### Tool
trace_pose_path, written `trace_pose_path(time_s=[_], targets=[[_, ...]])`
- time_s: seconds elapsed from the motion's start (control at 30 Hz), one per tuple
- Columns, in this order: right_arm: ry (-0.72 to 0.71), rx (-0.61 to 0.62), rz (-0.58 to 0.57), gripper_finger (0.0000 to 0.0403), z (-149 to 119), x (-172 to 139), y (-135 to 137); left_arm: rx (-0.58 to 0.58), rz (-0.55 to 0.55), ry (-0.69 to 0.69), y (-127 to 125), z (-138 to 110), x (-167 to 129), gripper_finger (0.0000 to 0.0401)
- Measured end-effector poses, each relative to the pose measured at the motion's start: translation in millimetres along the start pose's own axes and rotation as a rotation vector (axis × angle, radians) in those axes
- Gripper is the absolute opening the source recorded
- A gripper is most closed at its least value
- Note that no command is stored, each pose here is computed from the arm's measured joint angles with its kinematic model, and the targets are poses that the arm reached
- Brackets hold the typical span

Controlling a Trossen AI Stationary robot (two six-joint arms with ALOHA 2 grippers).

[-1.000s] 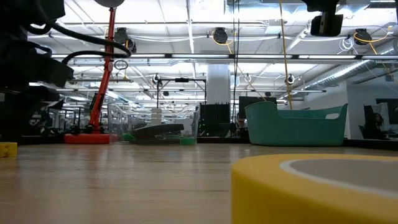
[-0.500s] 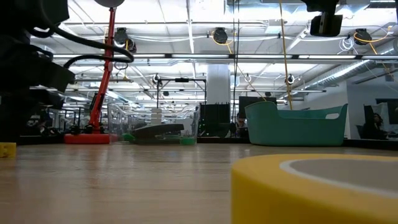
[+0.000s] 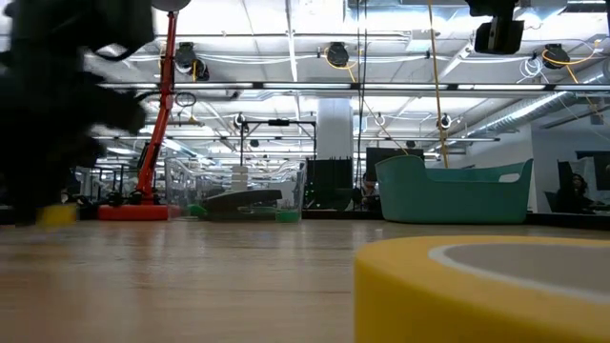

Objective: Pick and place Stapler, Stapler remover, tape
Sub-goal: Put the small yellow stapler into the transparent bin

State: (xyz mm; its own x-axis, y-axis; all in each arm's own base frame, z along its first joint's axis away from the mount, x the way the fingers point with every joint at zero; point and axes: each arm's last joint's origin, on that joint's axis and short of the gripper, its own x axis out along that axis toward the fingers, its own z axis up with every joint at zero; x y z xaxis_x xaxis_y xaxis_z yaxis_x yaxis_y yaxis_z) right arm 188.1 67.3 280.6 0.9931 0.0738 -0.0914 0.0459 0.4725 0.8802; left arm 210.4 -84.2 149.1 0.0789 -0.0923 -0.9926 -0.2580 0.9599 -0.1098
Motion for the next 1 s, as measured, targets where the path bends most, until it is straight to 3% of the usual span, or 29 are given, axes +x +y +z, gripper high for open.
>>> trace_pose_path(time_s=[0.2,0.37,0.53,0.73,0.87,1.0], targets=[[-0.002,-0.001,-0.002,0.0139,0,0,0,-0.091,-0.098,-0.238,10,34,-36,0.0053],[-0.005,-0.003,-0.003,0.0139,0,0,0,-0.149,-0.060,-0.404,30,62,-68,0.0053],[-0.025,-0.009,-0.013,0.0139,1,0,0,-0.217,-0.025,-0.561,69,93,-98,0.0053],[-0.025,-0.019,-0.013,0.0139,1,0,0,-0.363,0.012,-0.709,134,113,-125,0.0053],[-0.026,-0.026,-0.014,0.0139,1,0,0,-0.452,0.003,-0.734,168,116,-126,0.0053],[-0.029,-0.030,-0.016,0.0139,1,0,0,-0.467,-0.048,-0.683,185,126,-108,0.0053]])
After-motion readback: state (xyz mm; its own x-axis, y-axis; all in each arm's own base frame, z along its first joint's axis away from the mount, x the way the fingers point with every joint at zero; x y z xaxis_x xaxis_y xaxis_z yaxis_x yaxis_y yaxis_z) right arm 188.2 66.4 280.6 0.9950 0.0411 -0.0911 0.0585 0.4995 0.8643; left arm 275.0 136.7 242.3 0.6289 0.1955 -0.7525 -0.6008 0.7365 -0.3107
